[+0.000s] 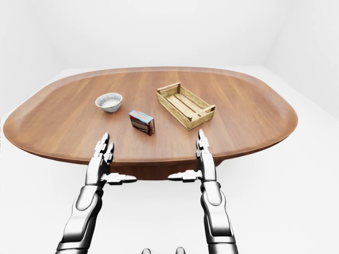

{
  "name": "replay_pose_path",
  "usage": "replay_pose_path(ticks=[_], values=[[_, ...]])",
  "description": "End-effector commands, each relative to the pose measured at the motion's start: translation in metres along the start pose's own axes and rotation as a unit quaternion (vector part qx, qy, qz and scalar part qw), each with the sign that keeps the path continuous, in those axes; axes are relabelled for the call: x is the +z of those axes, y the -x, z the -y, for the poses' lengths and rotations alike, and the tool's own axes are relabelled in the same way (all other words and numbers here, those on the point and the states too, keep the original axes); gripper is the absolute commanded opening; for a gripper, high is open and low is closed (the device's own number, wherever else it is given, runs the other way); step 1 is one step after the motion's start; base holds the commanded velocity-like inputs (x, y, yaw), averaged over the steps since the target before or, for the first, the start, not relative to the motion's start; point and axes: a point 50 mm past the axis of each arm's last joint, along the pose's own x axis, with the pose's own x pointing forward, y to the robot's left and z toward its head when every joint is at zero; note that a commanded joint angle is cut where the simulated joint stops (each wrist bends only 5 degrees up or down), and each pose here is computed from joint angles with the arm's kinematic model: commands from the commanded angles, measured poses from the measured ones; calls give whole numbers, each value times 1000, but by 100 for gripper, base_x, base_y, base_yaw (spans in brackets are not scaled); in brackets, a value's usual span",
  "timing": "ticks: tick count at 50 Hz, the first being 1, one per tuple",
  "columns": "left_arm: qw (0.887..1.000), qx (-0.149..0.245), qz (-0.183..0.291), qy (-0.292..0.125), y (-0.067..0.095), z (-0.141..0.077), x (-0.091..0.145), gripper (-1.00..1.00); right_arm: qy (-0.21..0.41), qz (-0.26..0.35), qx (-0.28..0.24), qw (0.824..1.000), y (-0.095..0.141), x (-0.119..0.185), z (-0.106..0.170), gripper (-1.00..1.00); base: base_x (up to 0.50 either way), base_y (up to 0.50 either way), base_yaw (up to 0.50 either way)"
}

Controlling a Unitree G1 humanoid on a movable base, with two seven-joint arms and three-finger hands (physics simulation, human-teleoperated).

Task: Pick up the chocolate pudding and put it in the tray.

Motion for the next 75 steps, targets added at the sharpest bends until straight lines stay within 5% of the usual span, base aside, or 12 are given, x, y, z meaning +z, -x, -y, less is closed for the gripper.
replay_pose_path(ticks=[1,21,47,75], values=[[1000,0,-2,-5,0,-1,-1,100,1,2,2,1000,0,1,0,100,0,34,0],[1000,-1,-2,-5,0,-1,-2,100,1,7,-1,1000,1,2,0,100,0,28,0],[1000,-1,-4,-6,0,-1,-1,100,82,151,-39,984,26,64,3,100,0,0,0],[1000,0,-6,-7,1,-1,-3,100,75,170,-34,982,33,73,1,100,1,0,0]])
